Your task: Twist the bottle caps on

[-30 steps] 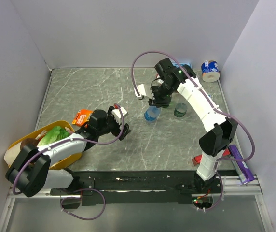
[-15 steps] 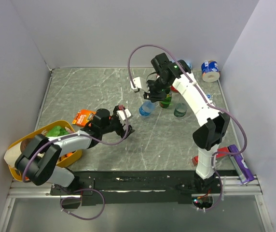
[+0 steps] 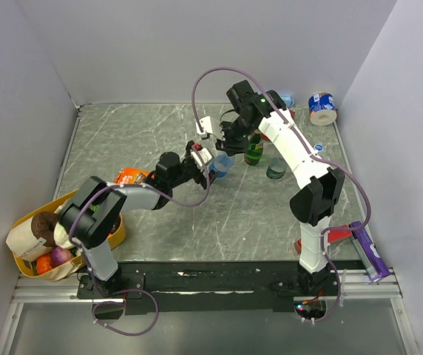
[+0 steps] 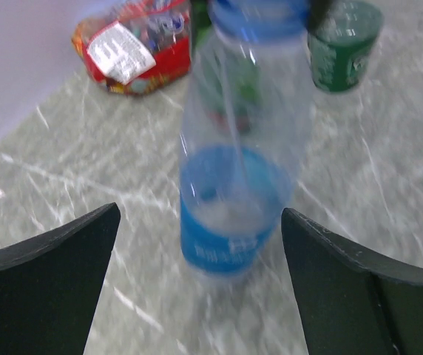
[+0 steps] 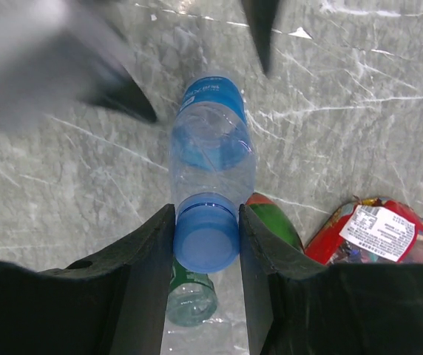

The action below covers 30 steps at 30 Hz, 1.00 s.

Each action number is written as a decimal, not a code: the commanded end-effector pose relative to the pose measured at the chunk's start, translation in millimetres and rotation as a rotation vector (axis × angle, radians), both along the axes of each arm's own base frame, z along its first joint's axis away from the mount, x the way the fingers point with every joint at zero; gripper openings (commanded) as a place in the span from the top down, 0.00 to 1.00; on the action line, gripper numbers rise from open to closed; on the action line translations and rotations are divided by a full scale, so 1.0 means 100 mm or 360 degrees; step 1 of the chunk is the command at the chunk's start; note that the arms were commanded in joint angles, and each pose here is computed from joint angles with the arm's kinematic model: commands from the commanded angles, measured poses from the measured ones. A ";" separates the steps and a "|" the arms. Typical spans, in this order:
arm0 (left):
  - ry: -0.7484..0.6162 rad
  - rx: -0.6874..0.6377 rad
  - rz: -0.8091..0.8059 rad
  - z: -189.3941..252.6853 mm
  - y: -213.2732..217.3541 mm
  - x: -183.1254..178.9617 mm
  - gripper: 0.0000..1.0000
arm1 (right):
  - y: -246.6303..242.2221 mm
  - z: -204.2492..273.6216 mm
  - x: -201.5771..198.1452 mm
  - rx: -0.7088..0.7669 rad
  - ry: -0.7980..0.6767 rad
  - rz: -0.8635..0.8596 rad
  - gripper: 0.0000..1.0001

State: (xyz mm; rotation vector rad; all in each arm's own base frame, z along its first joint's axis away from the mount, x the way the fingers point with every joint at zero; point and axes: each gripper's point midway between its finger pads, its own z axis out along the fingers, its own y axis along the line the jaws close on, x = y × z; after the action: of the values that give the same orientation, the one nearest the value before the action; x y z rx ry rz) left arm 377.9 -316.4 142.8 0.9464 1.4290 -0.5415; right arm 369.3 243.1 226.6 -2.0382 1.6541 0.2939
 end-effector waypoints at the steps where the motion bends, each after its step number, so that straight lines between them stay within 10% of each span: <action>1: -0.0112 -0.0183 -0.0099 0.35 -0.28 0.19 0.04 | -0.17 0.00 -0.50 -0.0101 0.0288 -0.0001 0.70; 30: 0.0015 -0.0327 -0.0330 0.12 -0.56 0.04 0.09 | -0.02 -0.10 -0.28 -0.0070 0.0290 -0.0122 0.56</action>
State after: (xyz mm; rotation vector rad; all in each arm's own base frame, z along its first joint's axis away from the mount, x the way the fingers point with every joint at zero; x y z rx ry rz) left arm 380.0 -365.4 149.2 0.9565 1.2917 -0.8127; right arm 377.1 252.8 225.4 -1.9557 1.7363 0.3290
